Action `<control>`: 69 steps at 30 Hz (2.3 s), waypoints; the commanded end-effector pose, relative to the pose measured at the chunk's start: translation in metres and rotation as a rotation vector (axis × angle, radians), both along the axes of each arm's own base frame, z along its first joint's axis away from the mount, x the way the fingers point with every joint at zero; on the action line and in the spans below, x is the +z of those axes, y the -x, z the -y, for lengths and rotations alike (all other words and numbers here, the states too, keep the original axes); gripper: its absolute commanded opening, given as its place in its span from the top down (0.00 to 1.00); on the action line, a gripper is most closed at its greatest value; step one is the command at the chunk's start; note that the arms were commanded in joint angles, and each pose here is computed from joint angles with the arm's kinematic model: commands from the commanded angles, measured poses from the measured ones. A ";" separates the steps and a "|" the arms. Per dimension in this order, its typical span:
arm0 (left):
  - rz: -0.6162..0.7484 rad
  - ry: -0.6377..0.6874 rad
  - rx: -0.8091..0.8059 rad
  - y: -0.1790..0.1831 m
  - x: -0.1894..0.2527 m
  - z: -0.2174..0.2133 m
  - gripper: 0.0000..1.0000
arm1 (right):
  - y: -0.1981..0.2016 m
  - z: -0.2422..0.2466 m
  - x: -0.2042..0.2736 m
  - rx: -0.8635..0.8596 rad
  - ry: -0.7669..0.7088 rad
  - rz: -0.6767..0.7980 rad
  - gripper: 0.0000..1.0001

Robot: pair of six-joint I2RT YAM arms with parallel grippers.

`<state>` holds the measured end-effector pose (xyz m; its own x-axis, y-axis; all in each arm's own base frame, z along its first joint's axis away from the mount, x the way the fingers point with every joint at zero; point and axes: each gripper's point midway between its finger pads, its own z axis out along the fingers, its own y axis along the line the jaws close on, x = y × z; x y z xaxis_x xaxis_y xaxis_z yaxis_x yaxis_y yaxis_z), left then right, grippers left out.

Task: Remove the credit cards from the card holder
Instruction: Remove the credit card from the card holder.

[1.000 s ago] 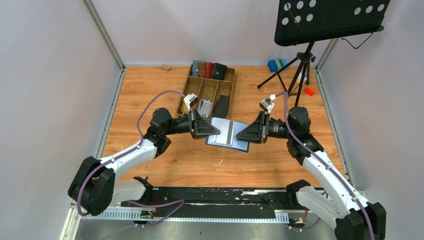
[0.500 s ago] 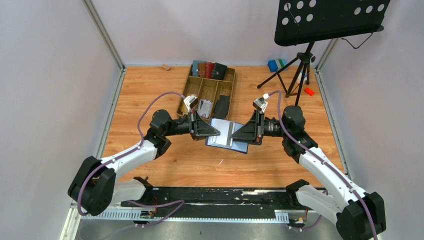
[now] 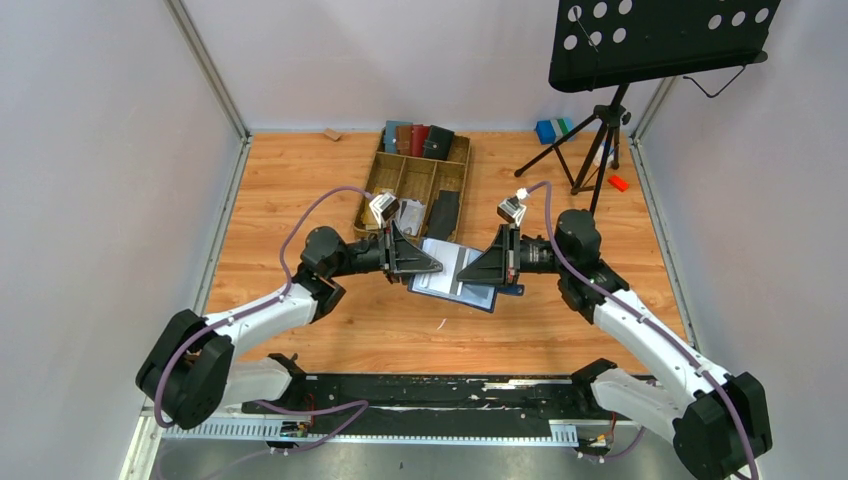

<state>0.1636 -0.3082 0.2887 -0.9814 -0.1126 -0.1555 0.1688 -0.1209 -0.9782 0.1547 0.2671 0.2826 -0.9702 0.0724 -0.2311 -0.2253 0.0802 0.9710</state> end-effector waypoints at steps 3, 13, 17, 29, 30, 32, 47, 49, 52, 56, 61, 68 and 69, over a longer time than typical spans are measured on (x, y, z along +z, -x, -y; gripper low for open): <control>0.031 0.106 -0.005 0.007 0.018 -0.002 0.59 | -0.001 -0.001 0.014 -0.025 -0.021 0.060 1.00; 0.008 0.201 -0.004 0.004 0.029 -0.010 0.68 | 0.001 0.004 0.000 -0.034 0.018 0.032 1.00; 0.004 0.206 0.003 0.002 0.029 -0.013 0.68 | 0.001 0.008 -0.001 -0.046 0.019 0.031 1.00; 0.000 0.189 -0.007 0.002 0.024 -0.012 1.00 | 0.000 0.010 0.002 -0.050 0.015 0.037 1.00; -0.003 0.190 -0.004 0.001 0.024 -0.013 1.00 | 0.000 0.010 0.000 -0.049 0.017 0.033 1.00; -0.004 0.197 -0.003 0.001 0.025 -0.014 1.00 | 0.000 0.010 -0.003 -0.053 0.021 0.026 1.00; -0.024 0.238 -0.002 -0.004 0.027 -0.021 1.00 | 0.003 0.016 -0.008 -0.065 0.027 0.024 1.00; -0.027 0.244 -0.002 -0.006 0.028 -0.022 1.00 | 0.003 0.017 -0.009 -0.065 0.029 0.023 1.00; -0.032 0.261 -0.004 -0.007 0.030 -0.023 1.00 | 0.004 0.018 -0.009 -0.065 0.031 0.020 1.00; -0.033 0.283 -0.014 -0.007 0.033 -0.024 1.00 | 0.005 0.020 -0.011 -0.068 0.033 0.016 1.00; -0.035 0.285 -0.014 -0.006 0.032 -0.025 1.00 | 0.007 0.022 -0.011 -0.067 0.034 0.015 1.00; -0.037 0.284 -0.007 -0.006 0.032 -0.028 1.00 | 0.010 0.025 -0.012 -0.071 0.034 0.011 1.00; -0.035 0.283 -0.008 -0.006 0.032 -0.028 1.00 | 0.010 0.025 -0.012 -0.073 0.032 0.014 1.00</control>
